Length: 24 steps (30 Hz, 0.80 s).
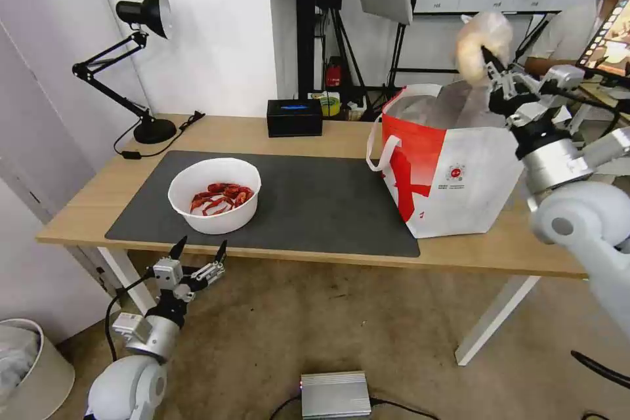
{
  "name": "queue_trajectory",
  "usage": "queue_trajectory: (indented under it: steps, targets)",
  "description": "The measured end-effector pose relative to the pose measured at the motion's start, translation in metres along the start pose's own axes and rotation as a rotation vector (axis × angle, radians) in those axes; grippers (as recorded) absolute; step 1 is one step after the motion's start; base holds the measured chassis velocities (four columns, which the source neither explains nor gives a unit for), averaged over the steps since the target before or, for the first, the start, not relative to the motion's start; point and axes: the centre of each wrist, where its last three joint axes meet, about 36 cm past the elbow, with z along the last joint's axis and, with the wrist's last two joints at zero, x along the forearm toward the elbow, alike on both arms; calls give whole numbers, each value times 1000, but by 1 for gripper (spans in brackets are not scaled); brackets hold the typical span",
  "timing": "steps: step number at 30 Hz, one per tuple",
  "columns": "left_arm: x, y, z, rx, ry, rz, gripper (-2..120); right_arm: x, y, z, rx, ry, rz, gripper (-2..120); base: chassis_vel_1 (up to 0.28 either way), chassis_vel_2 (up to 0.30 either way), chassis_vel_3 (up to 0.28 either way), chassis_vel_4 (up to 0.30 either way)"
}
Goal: Pick up the trash from the table and place it into the takeout bag.
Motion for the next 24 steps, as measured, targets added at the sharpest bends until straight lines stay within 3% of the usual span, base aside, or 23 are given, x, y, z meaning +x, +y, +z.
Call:
queue_trajectory:
  steps: [12, 24]
  targets:
    - [-1, -4, 0, 6, -4, 7, 100, -32, -2, -42, 26, 166, 181, 0, 0, 0, 0, 0]
    - [-1, -4, -2, 7, -8, 14, 100, -30, -2, -39, 13, 352, 301, 0, 0, 0, 0, 0]
